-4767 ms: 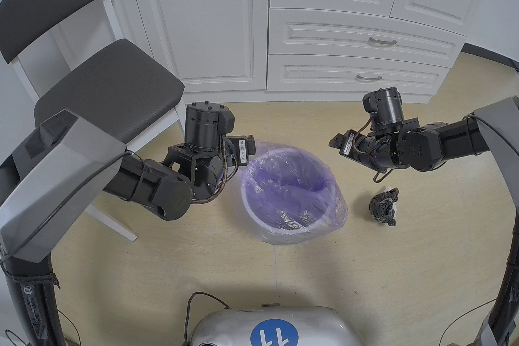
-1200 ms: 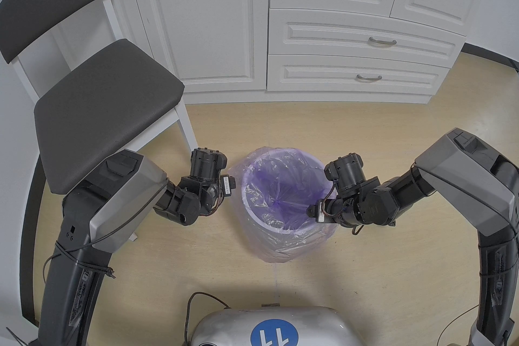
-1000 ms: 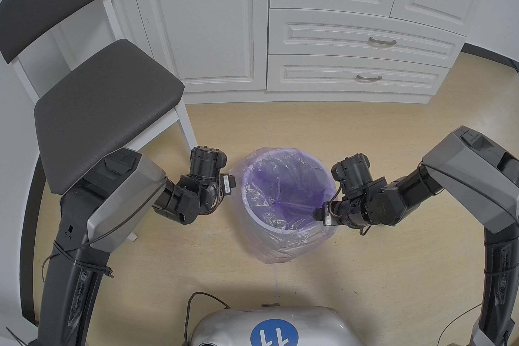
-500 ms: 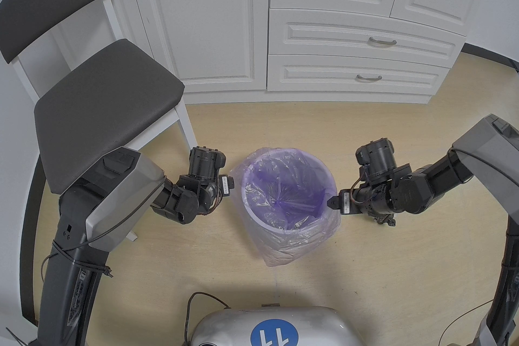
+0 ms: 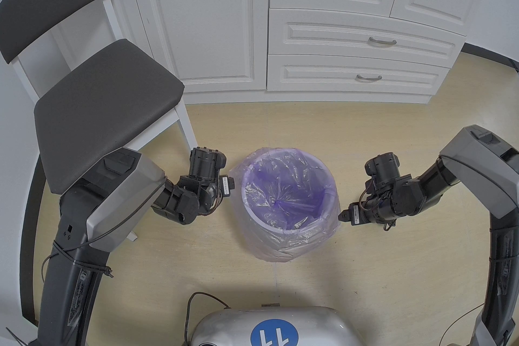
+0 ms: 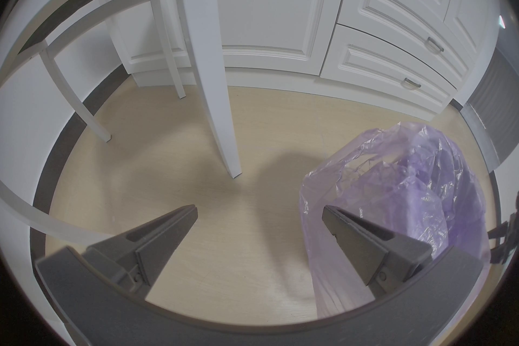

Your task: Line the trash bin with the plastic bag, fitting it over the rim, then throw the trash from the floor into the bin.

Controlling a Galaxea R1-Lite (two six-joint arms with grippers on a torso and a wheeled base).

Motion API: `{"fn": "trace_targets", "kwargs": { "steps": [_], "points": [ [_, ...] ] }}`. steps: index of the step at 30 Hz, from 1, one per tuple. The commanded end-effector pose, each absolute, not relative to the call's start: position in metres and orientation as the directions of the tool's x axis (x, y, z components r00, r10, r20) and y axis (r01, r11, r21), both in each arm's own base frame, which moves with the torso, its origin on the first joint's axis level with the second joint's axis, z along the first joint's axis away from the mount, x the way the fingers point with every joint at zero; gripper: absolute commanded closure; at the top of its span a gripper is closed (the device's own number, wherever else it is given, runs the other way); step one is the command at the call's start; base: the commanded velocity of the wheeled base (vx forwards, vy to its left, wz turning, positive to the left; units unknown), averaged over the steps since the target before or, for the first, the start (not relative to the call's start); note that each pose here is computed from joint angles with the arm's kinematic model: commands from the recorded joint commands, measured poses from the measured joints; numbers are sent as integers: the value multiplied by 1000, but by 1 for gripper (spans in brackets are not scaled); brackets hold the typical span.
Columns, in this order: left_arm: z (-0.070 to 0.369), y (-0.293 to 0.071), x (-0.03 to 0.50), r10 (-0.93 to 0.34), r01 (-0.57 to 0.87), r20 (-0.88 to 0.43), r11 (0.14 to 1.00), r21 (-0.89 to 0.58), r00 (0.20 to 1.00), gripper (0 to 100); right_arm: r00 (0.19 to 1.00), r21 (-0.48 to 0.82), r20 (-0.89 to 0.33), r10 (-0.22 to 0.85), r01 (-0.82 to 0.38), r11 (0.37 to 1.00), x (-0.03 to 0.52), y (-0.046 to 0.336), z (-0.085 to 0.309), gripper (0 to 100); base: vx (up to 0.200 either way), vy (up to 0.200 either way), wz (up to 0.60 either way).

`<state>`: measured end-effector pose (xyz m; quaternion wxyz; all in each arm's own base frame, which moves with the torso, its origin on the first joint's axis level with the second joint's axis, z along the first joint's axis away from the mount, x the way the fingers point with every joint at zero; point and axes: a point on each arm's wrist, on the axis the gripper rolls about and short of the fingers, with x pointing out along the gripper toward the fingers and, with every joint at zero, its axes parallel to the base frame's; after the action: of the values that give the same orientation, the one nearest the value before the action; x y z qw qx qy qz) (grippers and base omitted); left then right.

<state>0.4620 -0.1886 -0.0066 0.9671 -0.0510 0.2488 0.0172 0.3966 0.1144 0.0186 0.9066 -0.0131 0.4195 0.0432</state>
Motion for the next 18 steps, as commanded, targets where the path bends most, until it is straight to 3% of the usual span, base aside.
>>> {"fn": "trace_targets", "kwargs": {
  "steps": [1,7,18],
  "points": [
    [-10,-189,463,7,-59,-485,994,-91,874,0,595,49,-800,79,-67,997,408,120,-19,0,0,0,0],
    [-15,-189,463,6,-57,-487,994,-91,873,0,606,130,-792,69,58,990,435,126,-47,0,0,0,0],
    [-33,-191,466,6,-55,-506,995,-82,863,0,617,162,-785,59,113,980,455,128,-52,0,0,0,0]
  ]
}}
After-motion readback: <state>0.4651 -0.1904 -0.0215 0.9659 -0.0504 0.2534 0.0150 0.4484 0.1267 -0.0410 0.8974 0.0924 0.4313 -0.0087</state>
